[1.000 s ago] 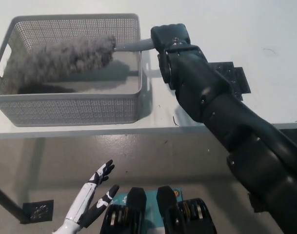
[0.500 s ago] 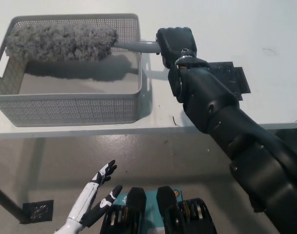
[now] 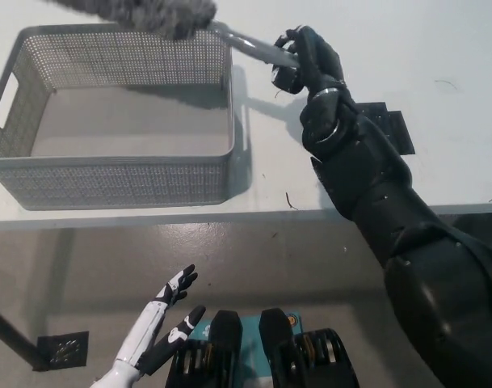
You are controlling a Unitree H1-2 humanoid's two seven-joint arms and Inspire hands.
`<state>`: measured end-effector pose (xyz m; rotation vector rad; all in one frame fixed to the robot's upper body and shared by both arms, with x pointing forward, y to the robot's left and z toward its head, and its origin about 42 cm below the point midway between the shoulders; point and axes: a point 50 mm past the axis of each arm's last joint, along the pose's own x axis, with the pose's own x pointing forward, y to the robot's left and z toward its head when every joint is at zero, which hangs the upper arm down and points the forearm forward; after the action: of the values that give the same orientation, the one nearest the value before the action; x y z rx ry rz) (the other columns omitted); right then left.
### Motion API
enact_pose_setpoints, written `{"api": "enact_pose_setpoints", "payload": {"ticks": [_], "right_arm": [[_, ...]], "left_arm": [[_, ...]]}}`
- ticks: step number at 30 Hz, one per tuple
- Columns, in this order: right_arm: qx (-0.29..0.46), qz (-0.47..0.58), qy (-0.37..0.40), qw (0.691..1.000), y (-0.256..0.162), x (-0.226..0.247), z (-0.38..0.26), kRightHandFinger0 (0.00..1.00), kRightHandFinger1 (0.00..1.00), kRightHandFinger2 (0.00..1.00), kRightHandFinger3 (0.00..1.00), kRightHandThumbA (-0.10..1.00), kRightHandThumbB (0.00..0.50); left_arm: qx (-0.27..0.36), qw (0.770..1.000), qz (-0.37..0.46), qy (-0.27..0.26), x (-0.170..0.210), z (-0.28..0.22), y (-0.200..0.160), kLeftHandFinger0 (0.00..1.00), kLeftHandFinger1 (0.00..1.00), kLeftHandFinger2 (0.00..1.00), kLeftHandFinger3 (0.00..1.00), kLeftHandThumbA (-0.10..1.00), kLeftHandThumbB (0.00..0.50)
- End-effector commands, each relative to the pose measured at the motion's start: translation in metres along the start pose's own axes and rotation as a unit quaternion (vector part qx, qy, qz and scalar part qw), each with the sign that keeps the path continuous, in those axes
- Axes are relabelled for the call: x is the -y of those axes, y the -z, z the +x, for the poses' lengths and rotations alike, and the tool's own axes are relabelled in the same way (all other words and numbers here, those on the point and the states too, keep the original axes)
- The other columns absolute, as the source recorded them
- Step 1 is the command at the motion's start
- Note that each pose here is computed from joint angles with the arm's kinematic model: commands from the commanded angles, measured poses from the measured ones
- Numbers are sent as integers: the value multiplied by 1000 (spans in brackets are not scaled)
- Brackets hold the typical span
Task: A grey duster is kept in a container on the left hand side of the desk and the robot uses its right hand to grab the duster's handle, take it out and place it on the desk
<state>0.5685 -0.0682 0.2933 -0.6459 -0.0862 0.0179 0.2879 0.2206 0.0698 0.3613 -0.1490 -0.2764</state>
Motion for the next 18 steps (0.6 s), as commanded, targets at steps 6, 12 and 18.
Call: {"api": "enact_pose_setpoints", "payload": {"ticks": [6,12,18], "right_arm": [[123,472,181,854,-98,92,7,0,1,446,609,-100,14],[149,371,201,894,-67,114,6,0,5,398,423,-99,85],[149,255,206,933,-27,140,-5,0,65,396,211,-99,91]], "left_arm": [[30,999,6,10,1,12,-11,1000,1000,1000,1000,839,51],[27,1000,11,6,0,11,-12,1000,1000,1000,1000,843,57],[26,1000,17,-2,-6,7,-12,1000,1000,1000,1000,834,33]]}}
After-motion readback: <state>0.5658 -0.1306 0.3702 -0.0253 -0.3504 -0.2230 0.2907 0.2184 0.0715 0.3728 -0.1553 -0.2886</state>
